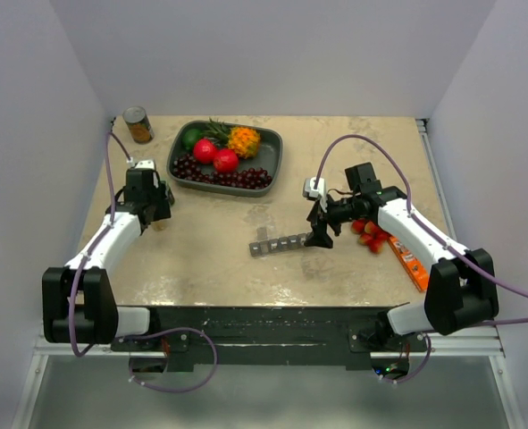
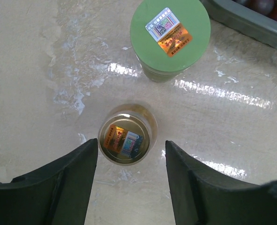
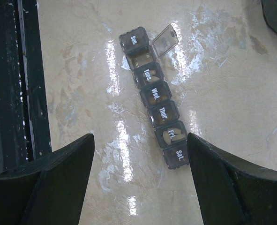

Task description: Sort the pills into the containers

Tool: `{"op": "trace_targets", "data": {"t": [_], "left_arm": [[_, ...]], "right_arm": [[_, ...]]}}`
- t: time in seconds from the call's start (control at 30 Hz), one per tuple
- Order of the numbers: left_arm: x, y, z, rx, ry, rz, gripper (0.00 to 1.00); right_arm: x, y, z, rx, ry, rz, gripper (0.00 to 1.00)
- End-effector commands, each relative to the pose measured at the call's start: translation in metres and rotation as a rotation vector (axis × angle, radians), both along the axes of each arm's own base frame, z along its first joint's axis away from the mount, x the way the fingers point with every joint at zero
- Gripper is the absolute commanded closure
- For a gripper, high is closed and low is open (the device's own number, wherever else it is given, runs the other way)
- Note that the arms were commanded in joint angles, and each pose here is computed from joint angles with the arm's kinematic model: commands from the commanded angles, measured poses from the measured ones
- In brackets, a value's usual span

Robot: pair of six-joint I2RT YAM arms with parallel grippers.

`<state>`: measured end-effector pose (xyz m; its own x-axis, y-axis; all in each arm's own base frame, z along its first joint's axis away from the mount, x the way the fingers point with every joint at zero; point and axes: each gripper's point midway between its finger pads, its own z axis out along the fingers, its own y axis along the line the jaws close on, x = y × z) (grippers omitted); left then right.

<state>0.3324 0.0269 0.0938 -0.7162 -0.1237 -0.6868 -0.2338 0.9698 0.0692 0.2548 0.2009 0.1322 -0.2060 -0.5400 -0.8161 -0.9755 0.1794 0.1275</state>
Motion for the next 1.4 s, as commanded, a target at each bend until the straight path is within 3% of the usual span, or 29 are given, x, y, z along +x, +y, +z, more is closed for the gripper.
{"op": "trace_targets", "data": {"t": [0.0, 0.23, 0.47, 0.53, 0.57, 0.6, 0.73, 0.8, 0.93, 1.2, 1.37], "left_arm": [[0.024, 0.011, 0.027, 0.041, -0.100, 0.031, 0.37], [0.029, 0.012, 0.026, 0.046, -0.099, 0.032, 0.38], [0.030, 0.013, 0.021, 0.048, -0.081, 0.034, 0.46], [0.030, 0.013, 0.021, 0.051, -0.078, 0.033, 0.52], [0.030, 0.012, 0.024, 0.049, -0.086, 0.034, 0.58], [0.029, 0.012, 0.025, 0.048, -0.087, 0.034, 0.72], [0.023, 0.004, 0.026, 0.014, -0.074, 0.003, 0.90], [0.017, -0.005, 0.026, -0.030, -0.072, -0.031, 1.00], [0.001, -0.032, 0.028, -0.148, -0.065, -0.124, 1.00], [-0.042, -0.138, 0.052, -0.523, -0.104, -0.491, 1.00], [-0.068, -0.208, 0.094, -0.698, -0.212, -0.716, 1.00]], "right_arm": [[0.005, 0.005, 0.014, 0.039, -0.033, 0.023, 0.18], [0.005, 0.004, 0.014, 0.038, -0.030, 0.021, 0.18], [0.006, 0.002, 0.015, 0.038, -0.034, 0.014, 0.18], [0.005, 0.002, 0.014, 0.038, -0.030, 0.013, 0.18], [0.005, 0.002, 0.015, 0.038, -0.033, 0.014, 0.18], [0.005, 0.001, 0.014, 0.037, -0.030, 0.013, 0.18], [0.006, 0.000, 0.015, 0.034, -0.038, 0.010, 0.18], [0.006, -0.001, 0.016, 0.032, -0.046, 0.012, 0.18], [0.004, -0.003, 0.020, 0.034, -0.070, 0.018, 0.18], [0.001, -0.006, 0.037, 0.037, -0.158, 0.042, 0.17], [-0.008, -0.007, 0.051, 0.029, -0.169, 0.096, 0.15]]}}
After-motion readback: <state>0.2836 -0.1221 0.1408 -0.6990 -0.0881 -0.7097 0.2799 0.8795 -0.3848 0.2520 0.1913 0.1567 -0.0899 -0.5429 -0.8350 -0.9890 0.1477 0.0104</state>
